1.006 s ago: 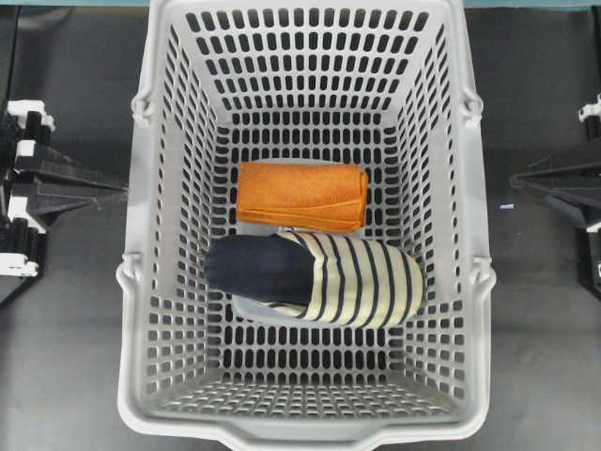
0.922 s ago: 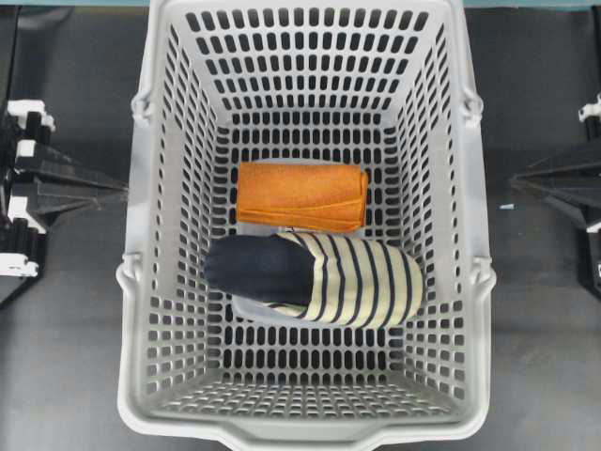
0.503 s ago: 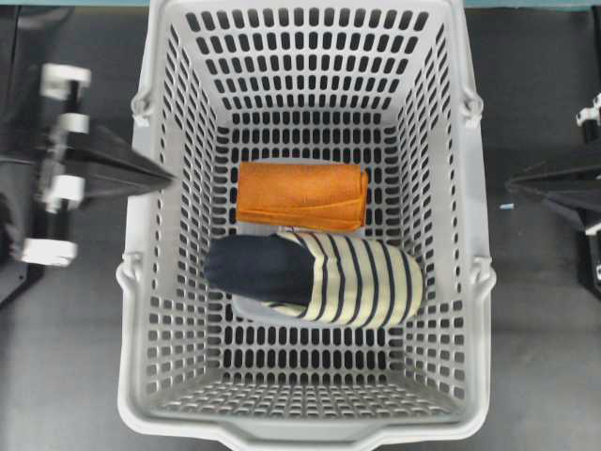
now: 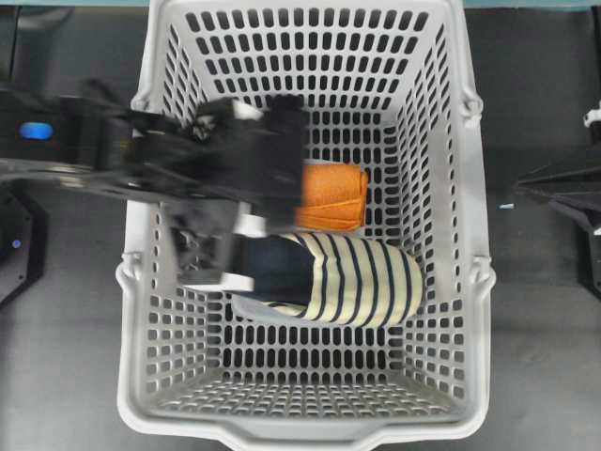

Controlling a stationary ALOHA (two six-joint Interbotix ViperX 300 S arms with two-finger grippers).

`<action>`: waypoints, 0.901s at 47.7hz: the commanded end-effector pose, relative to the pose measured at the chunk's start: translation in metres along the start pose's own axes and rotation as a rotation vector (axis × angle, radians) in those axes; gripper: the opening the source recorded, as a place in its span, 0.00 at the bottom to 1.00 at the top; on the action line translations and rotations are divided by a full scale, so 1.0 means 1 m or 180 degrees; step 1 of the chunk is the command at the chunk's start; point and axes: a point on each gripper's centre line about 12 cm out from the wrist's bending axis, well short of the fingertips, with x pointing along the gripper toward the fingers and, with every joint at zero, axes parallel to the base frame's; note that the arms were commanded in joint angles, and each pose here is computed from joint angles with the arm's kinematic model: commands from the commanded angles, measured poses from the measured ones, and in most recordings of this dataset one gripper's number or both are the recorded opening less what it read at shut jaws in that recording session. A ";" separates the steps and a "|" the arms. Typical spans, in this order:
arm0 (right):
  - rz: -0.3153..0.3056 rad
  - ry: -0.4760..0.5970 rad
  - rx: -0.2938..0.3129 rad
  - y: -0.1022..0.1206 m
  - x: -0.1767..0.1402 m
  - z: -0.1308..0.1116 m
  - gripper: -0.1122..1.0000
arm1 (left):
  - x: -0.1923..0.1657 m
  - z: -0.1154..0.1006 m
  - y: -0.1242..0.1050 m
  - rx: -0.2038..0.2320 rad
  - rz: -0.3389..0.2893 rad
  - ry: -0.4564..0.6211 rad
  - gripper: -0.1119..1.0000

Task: Pick up the slipper from the shopping basket with the left arm.
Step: 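Move the left gripper over the basket toward the striped slipper, then lower the left gripper onto the slipper's striped heel and close it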

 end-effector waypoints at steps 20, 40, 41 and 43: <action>0.0000 -0.0020 0.0005 0.000 -0.003 0.003 0.09 | 0.077 0.021 -0.023 0.0088 -0.0079 0.0516 0.92; -0.0001 0.0005 0.0010 0.000 -0.003 0.001 0.09 | 0.145 -0.024 -0.032 0.0126 -0.0100 0.0934 0.91; -0.0001 0.0005 0.0010 0.000 -0.003 0.001 0.09 | 0.146 -0.025 -0.032 0.0127 -0.0101 0.0929 0.91; -0.0001 0.0020 0.0010 0.000 -0.003 -0.001 0.09 | 0.148 -0.028 -0.032 0.0109 -0.0099 0.0915 0.91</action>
